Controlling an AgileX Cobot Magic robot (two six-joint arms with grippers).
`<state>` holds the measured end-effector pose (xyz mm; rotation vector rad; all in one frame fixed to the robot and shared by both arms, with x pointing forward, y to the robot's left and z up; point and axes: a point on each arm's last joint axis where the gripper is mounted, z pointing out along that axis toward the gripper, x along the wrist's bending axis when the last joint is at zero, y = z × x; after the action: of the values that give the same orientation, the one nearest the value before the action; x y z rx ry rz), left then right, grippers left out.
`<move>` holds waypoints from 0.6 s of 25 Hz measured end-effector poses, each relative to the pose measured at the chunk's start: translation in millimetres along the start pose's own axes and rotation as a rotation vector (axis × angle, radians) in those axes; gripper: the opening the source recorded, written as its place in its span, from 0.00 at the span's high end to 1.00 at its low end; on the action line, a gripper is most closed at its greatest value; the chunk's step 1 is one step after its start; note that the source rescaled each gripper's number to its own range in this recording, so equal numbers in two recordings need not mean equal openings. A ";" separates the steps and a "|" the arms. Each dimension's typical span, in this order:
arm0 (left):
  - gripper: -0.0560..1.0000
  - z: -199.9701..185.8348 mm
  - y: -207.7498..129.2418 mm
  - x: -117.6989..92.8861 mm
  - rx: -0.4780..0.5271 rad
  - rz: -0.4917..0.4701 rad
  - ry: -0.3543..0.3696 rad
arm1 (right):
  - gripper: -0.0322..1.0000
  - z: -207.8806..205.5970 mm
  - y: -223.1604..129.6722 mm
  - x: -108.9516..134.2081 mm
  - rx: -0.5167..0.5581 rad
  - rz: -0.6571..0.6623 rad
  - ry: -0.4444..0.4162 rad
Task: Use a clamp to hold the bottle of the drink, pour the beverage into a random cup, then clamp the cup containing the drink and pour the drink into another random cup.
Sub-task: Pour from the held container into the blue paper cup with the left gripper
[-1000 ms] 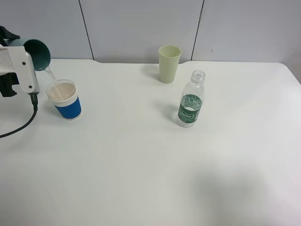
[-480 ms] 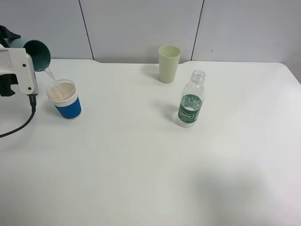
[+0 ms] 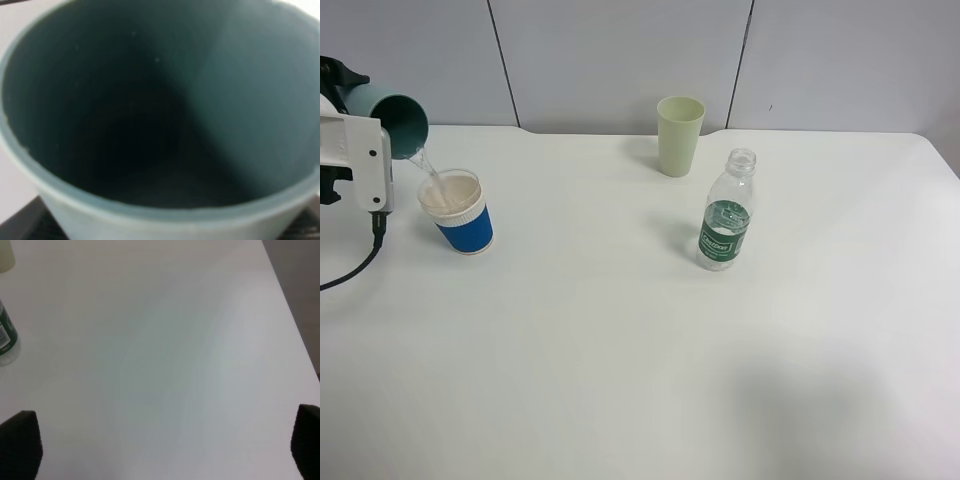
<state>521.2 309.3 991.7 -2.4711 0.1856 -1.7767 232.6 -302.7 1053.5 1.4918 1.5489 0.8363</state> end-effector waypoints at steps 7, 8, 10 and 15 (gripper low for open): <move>0.94 0.0 -0.1 0.6 0.001 0.004 0.006 | 0.00 0.0 0.0 0.0 0.000 0.000 0.000; 0.94 0.0 -0.1 0.6 0.001 0.006 0.006 | 0.00 0.0 0.0 0.0 0.000 0.000 0.000; 0.94 0.0 -0.1 0.6 0.001 0.014 0.006 | 0.00 0.0 0.0 0.0 0.000 0.000 0.000; 0.94 0.0 -0.1 0.7 0.001 0.107 0.007 | 0.00 0.0 0.0 0.0 0.000 0.000 0.000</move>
<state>521.4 309.3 992.3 -2.4055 0.3111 -1.7424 232.6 -302.7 1053.5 1.4918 1.5489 0.8363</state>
